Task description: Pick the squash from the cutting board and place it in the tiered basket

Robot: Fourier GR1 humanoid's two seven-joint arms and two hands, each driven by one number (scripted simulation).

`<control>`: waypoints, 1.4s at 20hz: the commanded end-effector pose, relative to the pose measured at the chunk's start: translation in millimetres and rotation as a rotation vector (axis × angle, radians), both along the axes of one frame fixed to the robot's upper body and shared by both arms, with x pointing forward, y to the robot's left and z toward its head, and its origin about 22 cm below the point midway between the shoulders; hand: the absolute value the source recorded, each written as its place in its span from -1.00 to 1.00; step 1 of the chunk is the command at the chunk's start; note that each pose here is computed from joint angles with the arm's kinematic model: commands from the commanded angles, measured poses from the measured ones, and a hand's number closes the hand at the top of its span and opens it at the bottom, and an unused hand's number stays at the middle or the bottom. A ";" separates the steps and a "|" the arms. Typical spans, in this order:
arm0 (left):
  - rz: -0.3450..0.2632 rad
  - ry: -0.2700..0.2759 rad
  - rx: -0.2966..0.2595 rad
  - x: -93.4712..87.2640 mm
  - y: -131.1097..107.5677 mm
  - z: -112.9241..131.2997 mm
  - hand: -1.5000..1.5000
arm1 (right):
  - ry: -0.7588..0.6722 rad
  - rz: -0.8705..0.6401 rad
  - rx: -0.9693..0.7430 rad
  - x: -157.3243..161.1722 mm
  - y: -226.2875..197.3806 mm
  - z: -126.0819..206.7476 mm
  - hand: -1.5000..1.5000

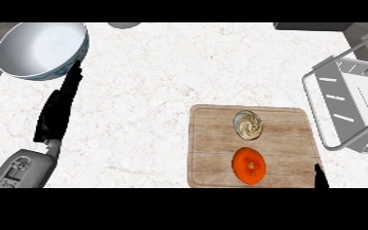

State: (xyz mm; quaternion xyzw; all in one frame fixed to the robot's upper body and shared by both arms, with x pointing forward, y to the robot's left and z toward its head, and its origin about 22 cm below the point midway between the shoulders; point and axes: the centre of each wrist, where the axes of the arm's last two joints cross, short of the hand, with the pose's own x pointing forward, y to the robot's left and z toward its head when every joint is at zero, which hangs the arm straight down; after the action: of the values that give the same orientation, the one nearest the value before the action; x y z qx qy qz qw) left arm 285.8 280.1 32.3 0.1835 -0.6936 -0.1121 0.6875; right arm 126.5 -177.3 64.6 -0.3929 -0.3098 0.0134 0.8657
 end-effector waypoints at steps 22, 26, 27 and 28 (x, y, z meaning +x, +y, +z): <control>0.038 0.001 0.008 -2.5 19.7 2.7 0.00 | 0.244 -0.054 0.051 47.3 16.3 -23.1 -1.00; 0.019 -0.003 -0.007 1.6 15.6 4.8 0.00 | 0.260 -0.043 0.070 55.5 30.8 -42.1 -1.00; 0.031 0.008 0.000 1.0 21.0 3.8 0.00 | 0.251 -0.019 0.075 58.1 24.0 -27.6 -1.00; 0.027 0.004 0.007 -7.8 16.2 2.6 0.00 | 0.256 -0.046 0.082 57.6 21.1 -31.8 -1.00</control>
State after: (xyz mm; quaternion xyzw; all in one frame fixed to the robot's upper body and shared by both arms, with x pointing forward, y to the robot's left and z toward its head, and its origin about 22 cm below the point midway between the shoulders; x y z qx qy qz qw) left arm 283.4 296.7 36.9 0.1926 -0.6901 -0.1052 0.6896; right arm 174.3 -159.8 26.1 -0.3641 -0.2763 0.0827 0.8856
